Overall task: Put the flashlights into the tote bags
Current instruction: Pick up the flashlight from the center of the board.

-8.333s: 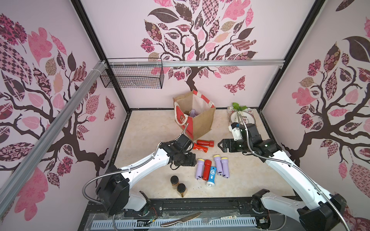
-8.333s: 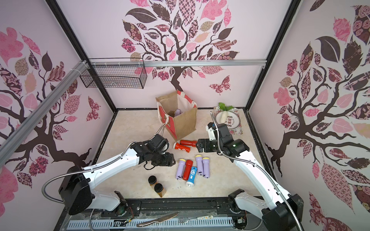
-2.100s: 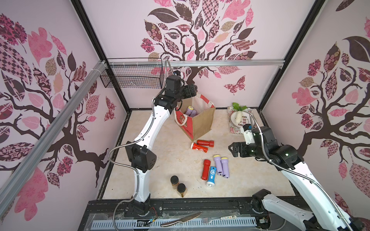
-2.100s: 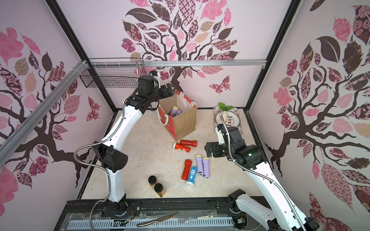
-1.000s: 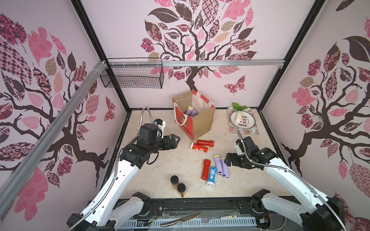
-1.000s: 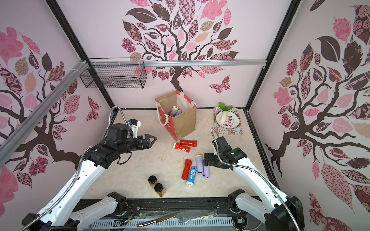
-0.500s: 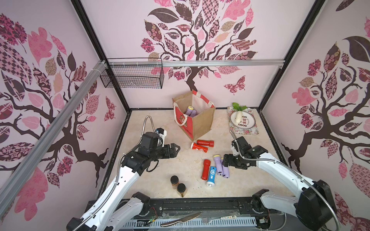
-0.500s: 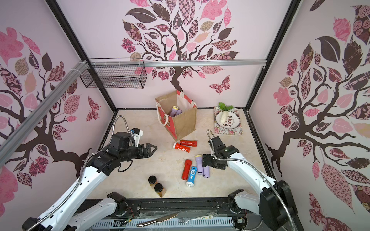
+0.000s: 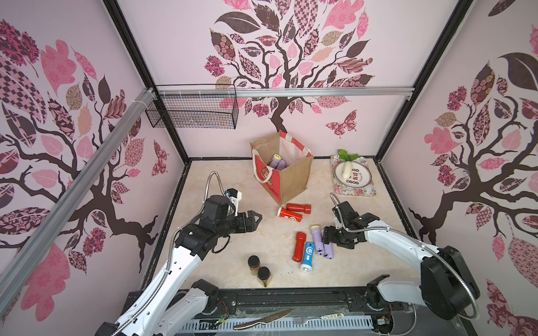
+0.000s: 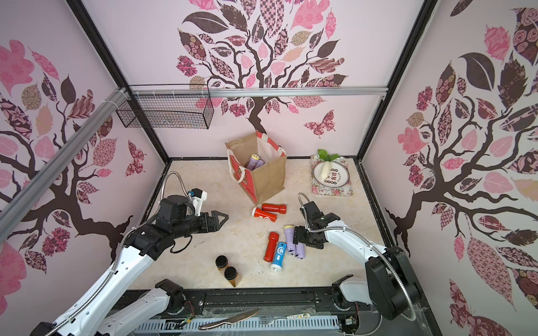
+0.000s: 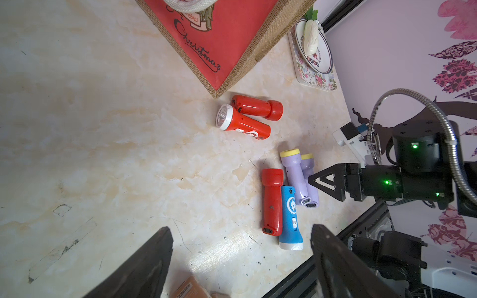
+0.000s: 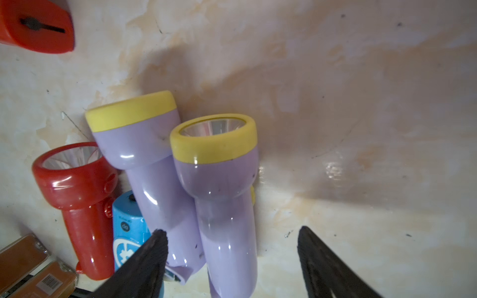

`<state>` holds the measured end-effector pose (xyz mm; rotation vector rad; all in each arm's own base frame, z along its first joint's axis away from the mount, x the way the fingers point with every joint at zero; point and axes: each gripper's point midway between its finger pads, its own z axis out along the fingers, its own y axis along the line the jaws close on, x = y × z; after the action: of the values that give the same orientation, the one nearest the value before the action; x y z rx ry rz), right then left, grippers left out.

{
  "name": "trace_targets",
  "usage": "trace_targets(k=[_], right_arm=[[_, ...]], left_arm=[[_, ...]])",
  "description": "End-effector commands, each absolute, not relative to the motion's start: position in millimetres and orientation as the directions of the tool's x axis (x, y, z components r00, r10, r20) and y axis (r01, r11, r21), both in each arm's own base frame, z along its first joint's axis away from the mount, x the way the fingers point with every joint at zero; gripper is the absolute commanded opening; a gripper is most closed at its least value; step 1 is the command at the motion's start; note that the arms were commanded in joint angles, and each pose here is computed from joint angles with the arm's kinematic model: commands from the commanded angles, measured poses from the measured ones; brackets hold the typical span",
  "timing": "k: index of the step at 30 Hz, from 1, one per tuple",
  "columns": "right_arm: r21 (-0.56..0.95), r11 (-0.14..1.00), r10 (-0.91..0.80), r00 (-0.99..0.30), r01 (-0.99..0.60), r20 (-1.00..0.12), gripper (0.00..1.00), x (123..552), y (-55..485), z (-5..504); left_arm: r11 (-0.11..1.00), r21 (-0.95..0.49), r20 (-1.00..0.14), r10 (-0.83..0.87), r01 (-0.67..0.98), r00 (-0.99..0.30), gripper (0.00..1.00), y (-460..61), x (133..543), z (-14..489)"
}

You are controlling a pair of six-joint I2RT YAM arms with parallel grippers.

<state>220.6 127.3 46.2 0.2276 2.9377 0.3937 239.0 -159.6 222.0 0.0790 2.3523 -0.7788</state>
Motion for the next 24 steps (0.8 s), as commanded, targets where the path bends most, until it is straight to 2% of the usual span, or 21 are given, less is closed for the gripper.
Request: trace_targets(k=[1, 24], right_arm=[[0.276, 0.949, 0.201, -0.965, 0.150, -0.168, 0.79, 233, 129, 45], [0.196, 0.970, 0.175, -0.974, 0.145, -0.143, 0.66, 231, 118, 21]], left_arm=[[0.816, -0.517, -0.602, -0.130, 0.260, -0.788, 0.87, -161, 235, 217], [0.825, -0.505, -0.600, -0.124, 0.254, -0.790, 0.87, -158, 236, 211]])
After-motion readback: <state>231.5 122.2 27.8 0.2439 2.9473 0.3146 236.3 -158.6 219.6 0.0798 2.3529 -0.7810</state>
